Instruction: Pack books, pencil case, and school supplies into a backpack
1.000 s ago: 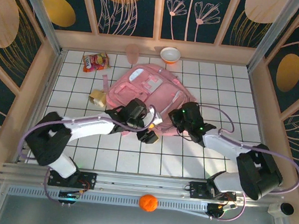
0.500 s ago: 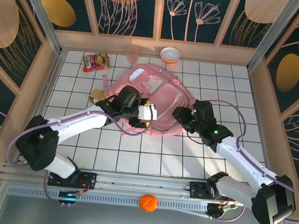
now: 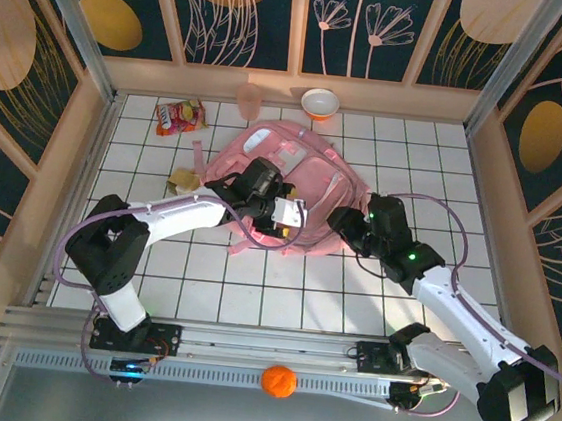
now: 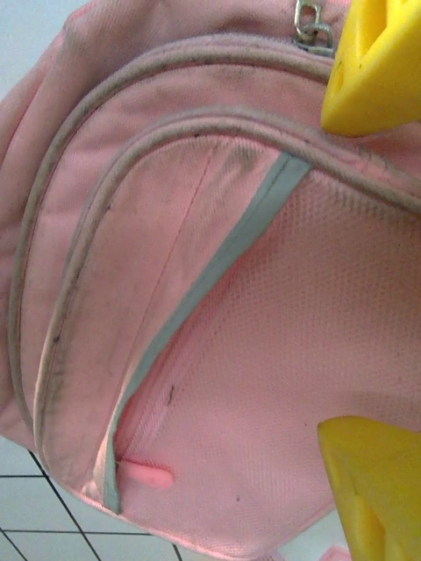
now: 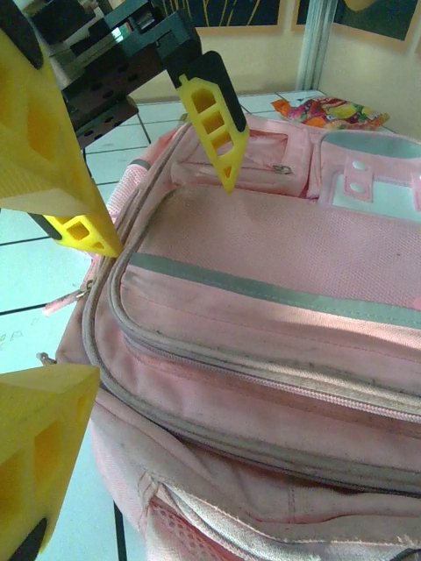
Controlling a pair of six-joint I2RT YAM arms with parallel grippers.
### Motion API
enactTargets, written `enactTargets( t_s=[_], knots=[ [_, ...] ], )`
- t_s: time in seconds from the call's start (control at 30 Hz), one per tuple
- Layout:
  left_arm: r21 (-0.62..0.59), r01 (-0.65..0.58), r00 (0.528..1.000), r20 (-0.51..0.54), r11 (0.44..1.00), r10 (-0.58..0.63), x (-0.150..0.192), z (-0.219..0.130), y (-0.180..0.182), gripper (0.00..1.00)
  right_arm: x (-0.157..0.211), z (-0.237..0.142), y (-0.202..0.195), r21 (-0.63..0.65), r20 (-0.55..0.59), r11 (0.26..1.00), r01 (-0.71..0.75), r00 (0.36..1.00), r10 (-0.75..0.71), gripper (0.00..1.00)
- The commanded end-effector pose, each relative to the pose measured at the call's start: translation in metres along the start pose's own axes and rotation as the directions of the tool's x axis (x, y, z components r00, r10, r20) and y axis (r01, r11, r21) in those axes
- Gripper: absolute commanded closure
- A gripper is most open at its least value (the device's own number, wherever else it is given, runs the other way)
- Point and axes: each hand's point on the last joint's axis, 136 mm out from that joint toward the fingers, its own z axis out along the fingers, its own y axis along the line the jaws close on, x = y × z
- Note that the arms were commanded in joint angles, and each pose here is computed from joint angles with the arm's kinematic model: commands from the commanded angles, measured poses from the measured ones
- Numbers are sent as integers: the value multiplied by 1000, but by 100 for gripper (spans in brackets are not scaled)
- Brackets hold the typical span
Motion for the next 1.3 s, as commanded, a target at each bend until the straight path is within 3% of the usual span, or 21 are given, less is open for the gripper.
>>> enactTargets(
  t_s=[0.0,0.2,0.27,0.3,0.4,0.53,0.57,0.67,0.87,1.27],
  knots=[
    [83,-38,999,24,996,36,-1,7,-16,17,1,-1,-10,25,10,999,21,1000,-21,52],
    [93,-31,1000,9,995,30,6,20,-18,19,2,0,-9,17,7,1000,18,1000,-18,52],
    [83,-28,1000,-7,996,29,11,27,-16,25,1,0,-9,16,11,1000,17,1000,-17,52],
    [75,-26,1000,-11,997,26,12,30,-15,31,1,-1,-9,13,11,1000,17,1000,-17,52],
    [54,15,1000,27,998,-16,1,27,-6,61,1,-3,-8,15,12,999,30,999,-31,52],
    [23,172,972,160,985,-173,-34,0,12,97,1,-10,-6,17,25,997,77,997,-77,52],
    [17,215,954,211,976,-214,-46,-12,19,100,2,-12,-5,17,28,995,97,995,-97,52],
    [21,326,894,318,945,-316,-67,-35,30,100,13,-15,4,8,17,986,168,986,-168,53],
    [24,451,813,402,892,-421,-83,-59,50,100,46,-15,15,9,-16,955,295,955,-295,54],
    [79,487,767,438,870,-469,-95,-65,57,100,34,16,22,96,27,911,401,914,-405,54]
  ],
)
